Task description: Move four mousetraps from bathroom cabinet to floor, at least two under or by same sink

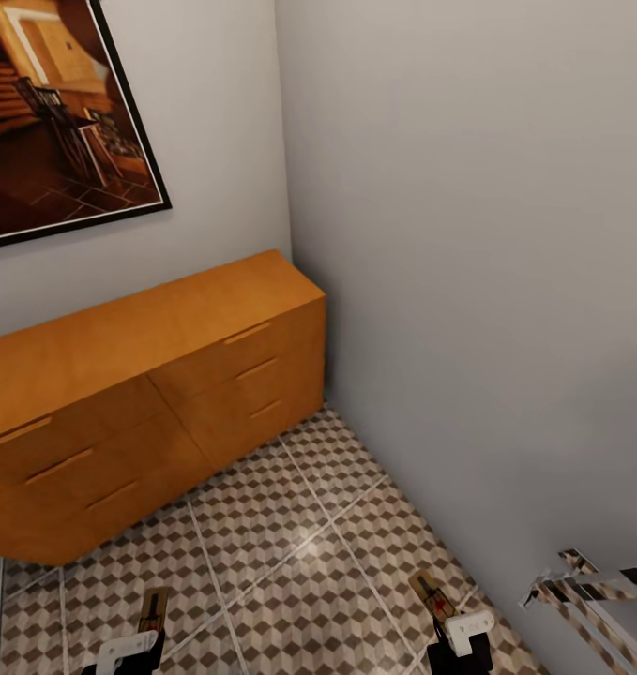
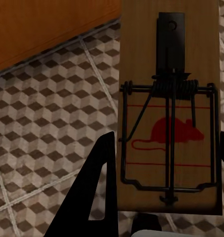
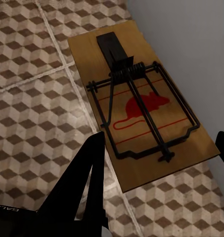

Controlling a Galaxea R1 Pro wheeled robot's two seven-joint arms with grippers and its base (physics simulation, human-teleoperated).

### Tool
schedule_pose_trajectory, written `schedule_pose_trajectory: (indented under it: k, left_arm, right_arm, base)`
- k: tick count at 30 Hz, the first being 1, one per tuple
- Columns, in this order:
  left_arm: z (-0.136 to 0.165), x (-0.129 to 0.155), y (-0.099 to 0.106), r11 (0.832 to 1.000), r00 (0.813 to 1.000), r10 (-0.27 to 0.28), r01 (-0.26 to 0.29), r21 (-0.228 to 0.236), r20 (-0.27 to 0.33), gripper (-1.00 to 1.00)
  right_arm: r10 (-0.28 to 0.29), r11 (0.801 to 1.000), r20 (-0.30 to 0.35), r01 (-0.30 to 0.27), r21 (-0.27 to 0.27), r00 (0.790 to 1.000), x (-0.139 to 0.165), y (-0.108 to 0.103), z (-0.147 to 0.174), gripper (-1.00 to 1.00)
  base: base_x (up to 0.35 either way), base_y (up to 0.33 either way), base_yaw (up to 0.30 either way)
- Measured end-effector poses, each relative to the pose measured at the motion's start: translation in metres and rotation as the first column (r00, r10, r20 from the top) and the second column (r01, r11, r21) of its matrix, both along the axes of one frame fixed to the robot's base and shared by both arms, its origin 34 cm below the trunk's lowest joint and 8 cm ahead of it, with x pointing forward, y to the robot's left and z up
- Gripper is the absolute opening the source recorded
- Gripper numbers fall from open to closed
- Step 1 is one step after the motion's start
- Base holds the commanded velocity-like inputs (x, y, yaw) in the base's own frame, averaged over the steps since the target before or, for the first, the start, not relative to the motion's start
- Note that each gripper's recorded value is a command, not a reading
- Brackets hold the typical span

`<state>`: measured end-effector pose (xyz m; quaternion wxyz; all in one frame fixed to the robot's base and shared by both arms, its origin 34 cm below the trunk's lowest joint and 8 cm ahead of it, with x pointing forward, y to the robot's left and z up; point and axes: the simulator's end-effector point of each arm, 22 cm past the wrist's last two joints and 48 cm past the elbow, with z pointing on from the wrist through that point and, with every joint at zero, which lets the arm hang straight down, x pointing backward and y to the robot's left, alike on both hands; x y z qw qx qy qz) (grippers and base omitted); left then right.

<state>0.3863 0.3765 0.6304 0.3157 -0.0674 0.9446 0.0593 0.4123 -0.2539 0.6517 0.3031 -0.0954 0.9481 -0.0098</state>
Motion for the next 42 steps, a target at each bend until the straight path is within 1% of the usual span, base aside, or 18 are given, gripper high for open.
schedule_pose_trajectory:
  k: [14, 25, 42]
  left_arm:
    - [0.006, 0.008, -0.004, 1.0, 1.0, 0.0, 0.0, -0.005, 0.022, -1.0]
    - [0.01, 0.013, -0.004, 1.0, 0.999, 0.0, 0.0, -0.005, 0.036, -1.0]
    - [0.018, 0.023, -0.003, 1.0, 0.998, 0.001, -0.001, -0.005, 0.063, -1.0]
  right_arm:
    - [0.0, 1.0, 0.022, 0.0, -0.001, 1.0, 0.008, -0.001, 0.007, -1.0]
    - [0.001, 1.0, 0.037, 0.0, -0.002, 0.999, 0.013, -0.001, 0.011, -1.0]
    - [0.0, 1.0, 0.064, 0.001, -0.002, 0.998, 0.022, -0.001, 0.02, -1.0]
  base:
    - [0.0, 0.0, -0.001]
    - [0.0, 0.0, -0.084]
    - [-0.001, 0.01, -0.002]
